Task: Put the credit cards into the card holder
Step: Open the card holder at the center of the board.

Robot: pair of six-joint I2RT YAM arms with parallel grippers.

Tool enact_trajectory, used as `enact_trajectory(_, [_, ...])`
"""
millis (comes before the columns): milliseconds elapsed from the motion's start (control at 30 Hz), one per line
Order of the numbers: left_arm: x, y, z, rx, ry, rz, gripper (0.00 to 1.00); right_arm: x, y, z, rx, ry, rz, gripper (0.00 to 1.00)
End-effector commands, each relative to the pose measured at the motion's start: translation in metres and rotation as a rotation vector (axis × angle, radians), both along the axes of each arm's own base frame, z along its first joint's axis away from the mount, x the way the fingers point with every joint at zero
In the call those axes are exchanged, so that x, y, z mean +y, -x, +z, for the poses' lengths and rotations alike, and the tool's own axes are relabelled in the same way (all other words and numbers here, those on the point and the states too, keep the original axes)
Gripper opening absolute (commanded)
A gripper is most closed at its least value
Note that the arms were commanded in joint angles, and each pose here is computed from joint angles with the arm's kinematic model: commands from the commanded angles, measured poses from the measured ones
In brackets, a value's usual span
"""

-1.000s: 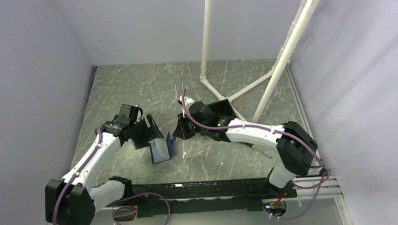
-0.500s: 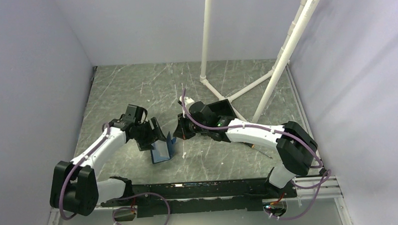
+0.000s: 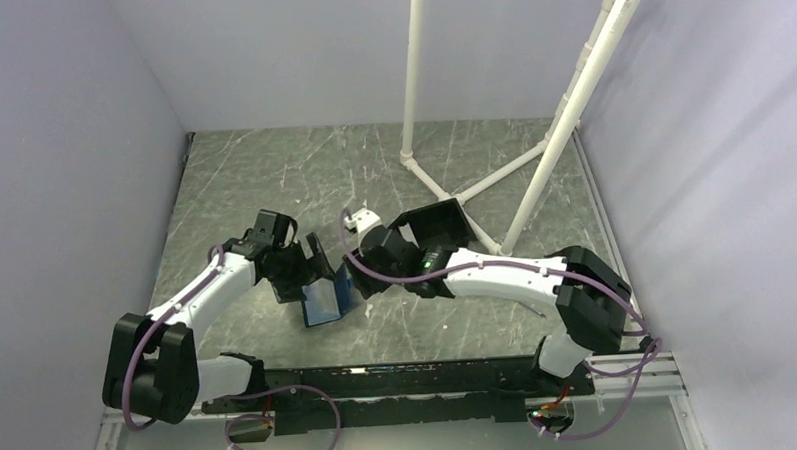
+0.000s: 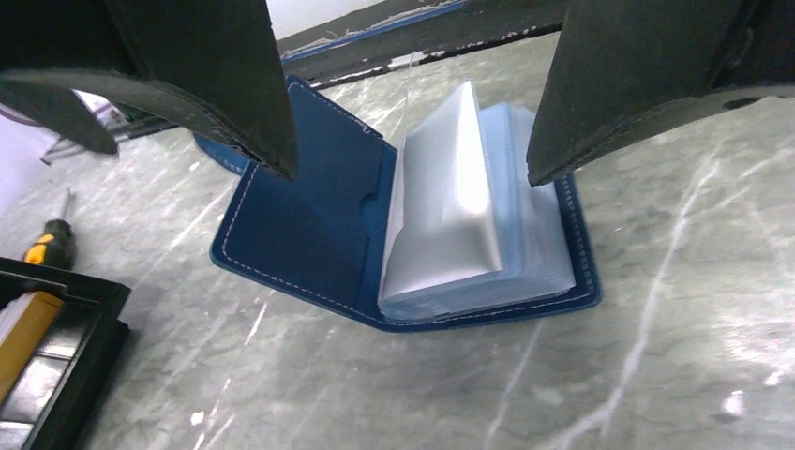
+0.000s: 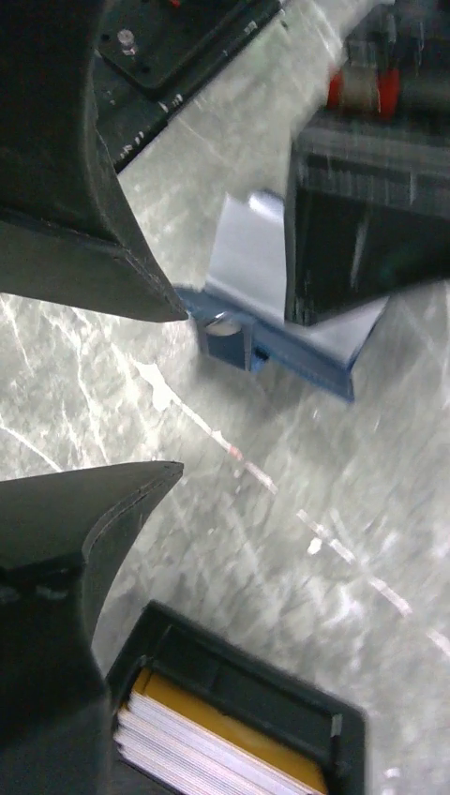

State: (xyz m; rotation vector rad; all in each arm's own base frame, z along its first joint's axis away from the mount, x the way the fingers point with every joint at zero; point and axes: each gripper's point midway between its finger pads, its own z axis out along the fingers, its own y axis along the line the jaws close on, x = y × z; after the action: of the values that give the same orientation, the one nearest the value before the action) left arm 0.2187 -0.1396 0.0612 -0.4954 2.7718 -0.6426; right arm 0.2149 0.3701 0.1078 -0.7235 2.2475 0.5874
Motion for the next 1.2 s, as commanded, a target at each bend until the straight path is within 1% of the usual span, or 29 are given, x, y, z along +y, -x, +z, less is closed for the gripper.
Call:
enact_trajectory(0, [0.019,-0.015,0.023,-0.079,-0.096,0.085,0.99,0.027,0.003,0.067,-0.192,-0.030,0.035,0.62])
enact_trajectory(67, [0.034,-0.020,0.034,-0.086,-0.155,0.136,0.99,0.043,0.019,0.074,-0.221,-0.052,0.065,0.69])
enact_trajectory(167, [0.058,-0.027,0.048,-0.057,-0.210,0.202,0.99,0.069,0.038,0.081,-0.239,-0.064,0.100,0.76])
enact_trajectory(300, [0.081,-0.036,0.060,-0.028,-0.173,0.249,0.99,0.106,0.053,0.077,-0.228,-0.041,0.160,0.79])
enact_trajectory(367, [0.086,-0.038,0.060,-0.020,-0.135,0.263,0.99,0.126,0.062,0.064,-0.205,-0.041,0.217,0.79])
enact_trajectory(400, [0.091,-0.037,0.058,-0.011,-0.120,0.283,0.99,0.133,0.063,0.056,-0.187,-0.035,0.227,0.79])
enact_trajectory(467, [0.097,-0.036,0.055,0.003,-0.094,0.310,0.99,0.143,0.062,0.038,-0.168,-0.002,0.229,0.76])
enact_trajectory(533, [0.095,-0.035,0.052,0.012,-0.067,0.313,0.99,0.147,0.061,0.022,-0.163,0.022,0.236,0.67])
enact_trajectory(567, [0.093,-0.034,0.049,0.019,-0.056,0.307,0.99,0.148,0.061,0.017,-0.162,0.023,0.241,0.65])
enact_trajectory(667, [0.089,-0.030,0.042,0.050,-0.036,0.292,0.99,0.145,0.057,0.005,-0.170,0.047,0.234,0.65])
enact_trajectory(833, [0.085,-0.025,0.030,0.080,-0.015,0.287,0.99,0.132,0.042,-0.021,-0.179,0.134,0.177,0.66])
enact_trajectory(1167, [0.081,-0.024,0.021,0.106,0.002,0.282,0.99,0.118,0.031,-0.054,-0.169,0.202,0.144,0.67])
